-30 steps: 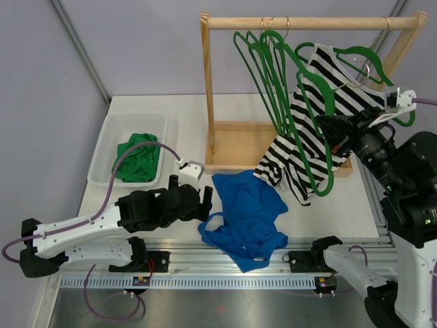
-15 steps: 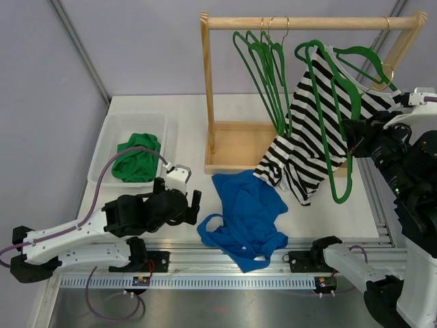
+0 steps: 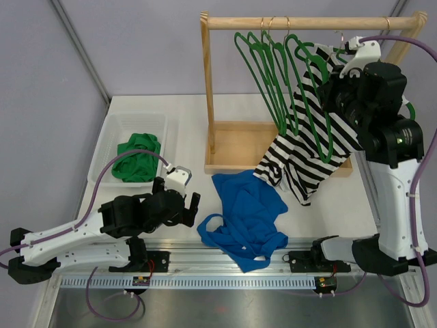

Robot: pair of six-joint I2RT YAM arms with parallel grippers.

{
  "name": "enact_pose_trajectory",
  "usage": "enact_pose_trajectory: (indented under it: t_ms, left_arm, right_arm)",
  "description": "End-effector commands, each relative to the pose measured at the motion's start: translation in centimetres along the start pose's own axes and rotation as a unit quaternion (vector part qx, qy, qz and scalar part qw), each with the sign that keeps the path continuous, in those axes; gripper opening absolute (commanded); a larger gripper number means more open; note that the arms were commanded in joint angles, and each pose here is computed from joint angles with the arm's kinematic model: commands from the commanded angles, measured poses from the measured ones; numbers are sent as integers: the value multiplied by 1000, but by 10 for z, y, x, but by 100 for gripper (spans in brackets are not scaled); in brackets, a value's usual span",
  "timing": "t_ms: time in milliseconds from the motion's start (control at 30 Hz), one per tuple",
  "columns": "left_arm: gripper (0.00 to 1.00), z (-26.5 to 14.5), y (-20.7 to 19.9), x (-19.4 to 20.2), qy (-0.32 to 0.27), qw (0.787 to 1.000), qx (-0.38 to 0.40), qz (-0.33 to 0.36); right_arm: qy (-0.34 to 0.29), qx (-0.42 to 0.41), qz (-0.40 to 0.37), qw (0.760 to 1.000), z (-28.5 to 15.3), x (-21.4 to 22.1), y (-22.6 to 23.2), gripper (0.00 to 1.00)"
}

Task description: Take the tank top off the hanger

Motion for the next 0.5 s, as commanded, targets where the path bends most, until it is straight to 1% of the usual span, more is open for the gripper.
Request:
enact_pose_trajectory:
  t_ms: [0,33,100,367,467]
  left_arm:
    - [99,-7,-8,-16,-20,999,26,7]
    - [99,-7,-7,-16,-22,1000,21,7]
    - [99,-6,-7,-15,-24,999,26,8]
    - [99,-4,-9,-13,-26,999,37,7]
    - [99,-4,-9,-12,-25,999,37,7]
  right_arm:
    - [-91,13,-29,995,5,-56,-6,0]
    - [-76,15,-37,996,23,-51,-5,0]
    - [-76,16,-41,996,40,-57,-4,0]
    - [-71,-6,-47,996,87,-67,6,0]
    - [-62,-8,-46,997,105,-63,12,0]
Point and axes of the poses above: each gripper's point midway between its finger pads, its own z axis out along the fingers, its own y axis along the line the jaws close on, x = y × z, the point moved 2 cm from there along -z, back along the fingers, and after that the axes turned 6 degrees about -z, right-handed, at the moved point
